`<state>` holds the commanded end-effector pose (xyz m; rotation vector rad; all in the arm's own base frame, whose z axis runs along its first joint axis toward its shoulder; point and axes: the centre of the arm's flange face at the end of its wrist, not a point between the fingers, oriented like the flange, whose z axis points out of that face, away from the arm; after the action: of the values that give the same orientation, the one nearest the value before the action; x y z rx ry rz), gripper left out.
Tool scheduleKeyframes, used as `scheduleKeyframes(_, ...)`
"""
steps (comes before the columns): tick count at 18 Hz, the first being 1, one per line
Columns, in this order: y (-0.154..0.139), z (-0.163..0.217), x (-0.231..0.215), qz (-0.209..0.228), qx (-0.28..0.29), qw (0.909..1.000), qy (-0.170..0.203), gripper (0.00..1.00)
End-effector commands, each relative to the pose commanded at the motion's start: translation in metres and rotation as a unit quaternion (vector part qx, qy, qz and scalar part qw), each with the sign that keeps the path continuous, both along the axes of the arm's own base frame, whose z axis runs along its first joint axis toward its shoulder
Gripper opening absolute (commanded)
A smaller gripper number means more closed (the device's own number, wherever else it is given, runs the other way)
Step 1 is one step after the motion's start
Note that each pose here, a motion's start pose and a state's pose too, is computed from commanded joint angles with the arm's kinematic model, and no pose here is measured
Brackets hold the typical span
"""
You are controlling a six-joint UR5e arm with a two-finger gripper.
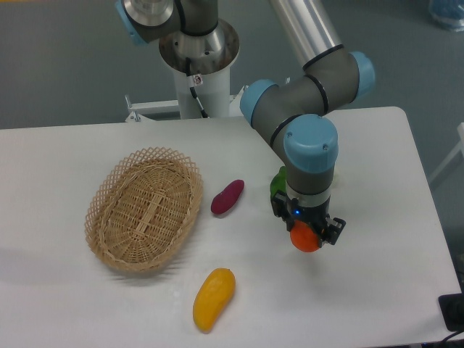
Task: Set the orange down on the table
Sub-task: 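Carry the orange toward the yellow mango and lower it to the table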
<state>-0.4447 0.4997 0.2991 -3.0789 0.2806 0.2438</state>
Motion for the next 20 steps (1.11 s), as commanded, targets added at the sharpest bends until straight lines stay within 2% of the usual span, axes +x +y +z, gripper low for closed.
scheduleKeyframes(3,0.000,-0.006,0.002,-0.001,-0.007,1.0000,-0.001,0.73)
scheduleKeyframes(7,0.029,-0.031,0.023,0.019,-0.034,0.9992,0.009,0.73)
scheduleKeyframes(10,0.035,-0.032,0.030,0.022,-0.028,0.9993,0.016,0.73)
scheduleKeyframes(13,0.039,-0.040,0.032,0.043,-0.026,0.9987,0.013,0.73)
scheduleKeyframes(19,0.058,-0.050,0.058,0.029,-0.029,0.9990,0.019,0.76)
scheduleKeyframes(20,0.062,-0.056,0.062,0.038,-0.030,0.9987,0.015,0.76)
